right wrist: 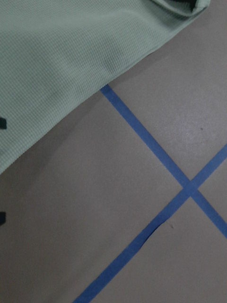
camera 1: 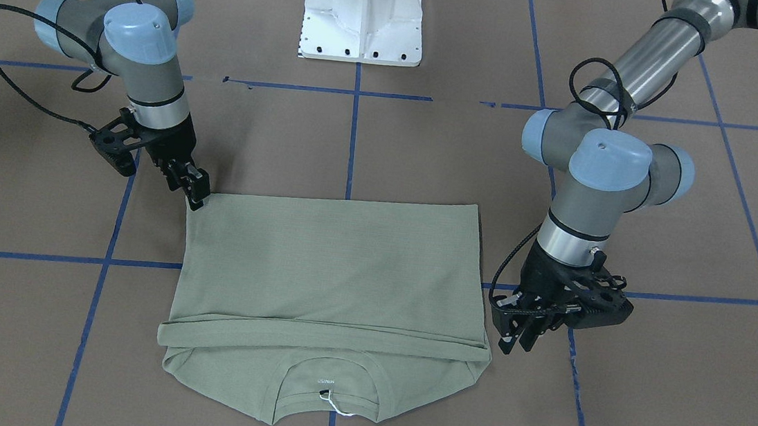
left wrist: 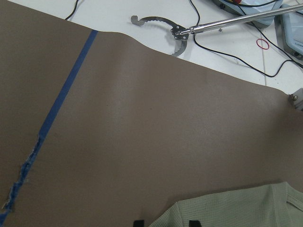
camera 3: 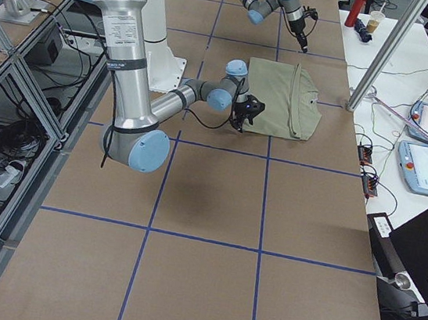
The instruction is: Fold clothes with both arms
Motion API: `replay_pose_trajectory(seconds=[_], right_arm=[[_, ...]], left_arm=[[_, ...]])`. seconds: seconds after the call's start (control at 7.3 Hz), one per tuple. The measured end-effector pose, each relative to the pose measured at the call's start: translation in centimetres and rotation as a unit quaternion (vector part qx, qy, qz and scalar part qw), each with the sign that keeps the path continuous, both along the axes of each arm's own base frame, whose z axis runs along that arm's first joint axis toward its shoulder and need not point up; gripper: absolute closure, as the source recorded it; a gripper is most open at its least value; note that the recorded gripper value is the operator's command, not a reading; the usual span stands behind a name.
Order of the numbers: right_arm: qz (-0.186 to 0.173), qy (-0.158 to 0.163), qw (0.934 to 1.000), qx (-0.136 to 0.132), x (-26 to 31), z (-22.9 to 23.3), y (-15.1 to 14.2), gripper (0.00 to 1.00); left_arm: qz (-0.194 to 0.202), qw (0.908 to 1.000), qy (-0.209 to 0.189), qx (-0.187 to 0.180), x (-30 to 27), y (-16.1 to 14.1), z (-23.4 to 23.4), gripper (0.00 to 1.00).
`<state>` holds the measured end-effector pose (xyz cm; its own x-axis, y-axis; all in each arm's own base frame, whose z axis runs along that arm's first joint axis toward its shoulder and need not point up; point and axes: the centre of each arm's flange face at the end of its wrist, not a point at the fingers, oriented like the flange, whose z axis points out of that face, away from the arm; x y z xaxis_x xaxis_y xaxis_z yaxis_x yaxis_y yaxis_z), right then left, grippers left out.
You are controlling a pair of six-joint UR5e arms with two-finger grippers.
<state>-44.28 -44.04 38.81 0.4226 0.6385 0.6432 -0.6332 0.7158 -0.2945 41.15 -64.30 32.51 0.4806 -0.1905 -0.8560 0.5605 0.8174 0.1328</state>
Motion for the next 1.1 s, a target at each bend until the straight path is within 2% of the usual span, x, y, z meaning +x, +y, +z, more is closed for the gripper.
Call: replay_pose_trajectory(seconds=[0.14,0.27,0.82,1.1], right_arm=[[-0.002,0.001,1.0000,0.000,-0.3,0.1,0.2,0.53],[-0.004,0.000,1.0000,0.000,-0.6,0.0,0.3,1.00],[-0.009,-0.005,0.9999,0.004,-0.8,-0.8,0.3,1.00],[-0.008,-0.019,0.9997,0.010,0.6,-2.0,0.8,1.00]], left_arm=[[0.000,1.0000,0.000,0.001,-0.1,0.0,-0.1,0.57],[0.000,1.0000,0.000,0.001,-0.1,0.1,-0.1,0.57],[0.000,1.0000,-0.002,0.001,-0.2,0.2,0.4,0.58],[0.001,1.0000,0.001,0.006,-0.4,0.5,0.0,0.57]])
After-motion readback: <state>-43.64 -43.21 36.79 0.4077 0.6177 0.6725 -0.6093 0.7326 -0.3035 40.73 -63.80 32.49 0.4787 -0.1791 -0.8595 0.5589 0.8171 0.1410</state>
